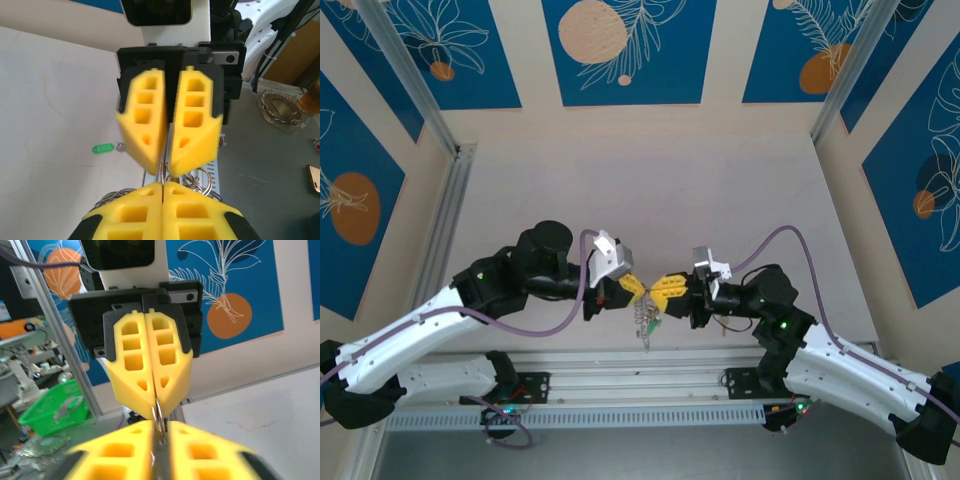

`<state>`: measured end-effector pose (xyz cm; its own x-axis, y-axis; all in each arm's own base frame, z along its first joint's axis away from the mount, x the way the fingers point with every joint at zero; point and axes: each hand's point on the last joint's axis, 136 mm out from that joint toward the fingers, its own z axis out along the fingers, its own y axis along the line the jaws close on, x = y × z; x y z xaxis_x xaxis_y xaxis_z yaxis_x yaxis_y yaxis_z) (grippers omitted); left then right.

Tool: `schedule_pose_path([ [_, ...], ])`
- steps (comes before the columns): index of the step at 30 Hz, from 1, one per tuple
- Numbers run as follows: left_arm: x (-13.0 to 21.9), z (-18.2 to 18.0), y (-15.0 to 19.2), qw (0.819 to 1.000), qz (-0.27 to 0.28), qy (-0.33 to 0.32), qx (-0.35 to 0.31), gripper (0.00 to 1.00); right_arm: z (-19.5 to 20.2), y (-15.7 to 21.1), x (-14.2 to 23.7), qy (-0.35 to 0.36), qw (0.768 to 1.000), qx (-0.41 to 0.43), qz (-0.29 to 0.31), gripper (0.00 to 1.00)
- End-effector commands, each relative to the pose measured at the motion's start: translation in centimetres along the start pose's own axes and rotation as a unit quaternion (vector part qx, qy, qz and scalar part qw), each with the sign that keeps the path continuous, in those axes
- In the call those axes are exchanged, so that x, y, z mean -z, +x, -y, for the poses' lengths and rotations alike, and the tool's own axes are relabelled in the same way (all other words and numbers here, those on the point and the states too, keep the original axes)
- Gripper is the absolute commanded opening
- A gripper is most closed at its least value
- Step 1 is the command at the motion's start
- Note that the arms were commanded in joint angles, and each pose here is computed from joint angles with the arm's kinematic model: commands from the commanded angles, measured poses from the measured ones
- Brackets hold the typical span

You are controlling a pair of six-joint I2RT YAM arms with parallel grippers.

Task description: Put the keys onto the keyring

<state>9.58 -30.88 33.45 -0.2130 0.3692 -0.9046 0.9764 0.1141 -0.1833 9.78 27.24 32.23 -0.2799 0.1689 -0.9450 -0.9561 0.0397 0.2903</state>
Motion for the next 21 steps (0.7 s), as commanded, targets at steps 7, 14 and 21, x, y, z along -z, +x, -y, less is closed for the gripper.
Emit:
schedule_pose_path([
  [7, 1.1, -1.6, 0.4, 0.998, -0.02, -0.062, -0.02, 0.0, 2.1, -0.1, 0.7, 0.082, 0.996, -0.011, -0.017, 0.62],
  [14, 1.1, -2.3, 1.8, 0.996, -0.026, -0.08, -0.025, 0.0, 8.5, 2.6, 6.3, 0.338, 0.931, -0.086, -0.105, 0.72],
  [21, 1.4, -2.2, 3.9, 0.997, -0.004, -0.071, -0.021, 0.0, 11.4, 9.4, 14.6, 0.546, 0.766, -0.255, -0.225, 0.7],
])
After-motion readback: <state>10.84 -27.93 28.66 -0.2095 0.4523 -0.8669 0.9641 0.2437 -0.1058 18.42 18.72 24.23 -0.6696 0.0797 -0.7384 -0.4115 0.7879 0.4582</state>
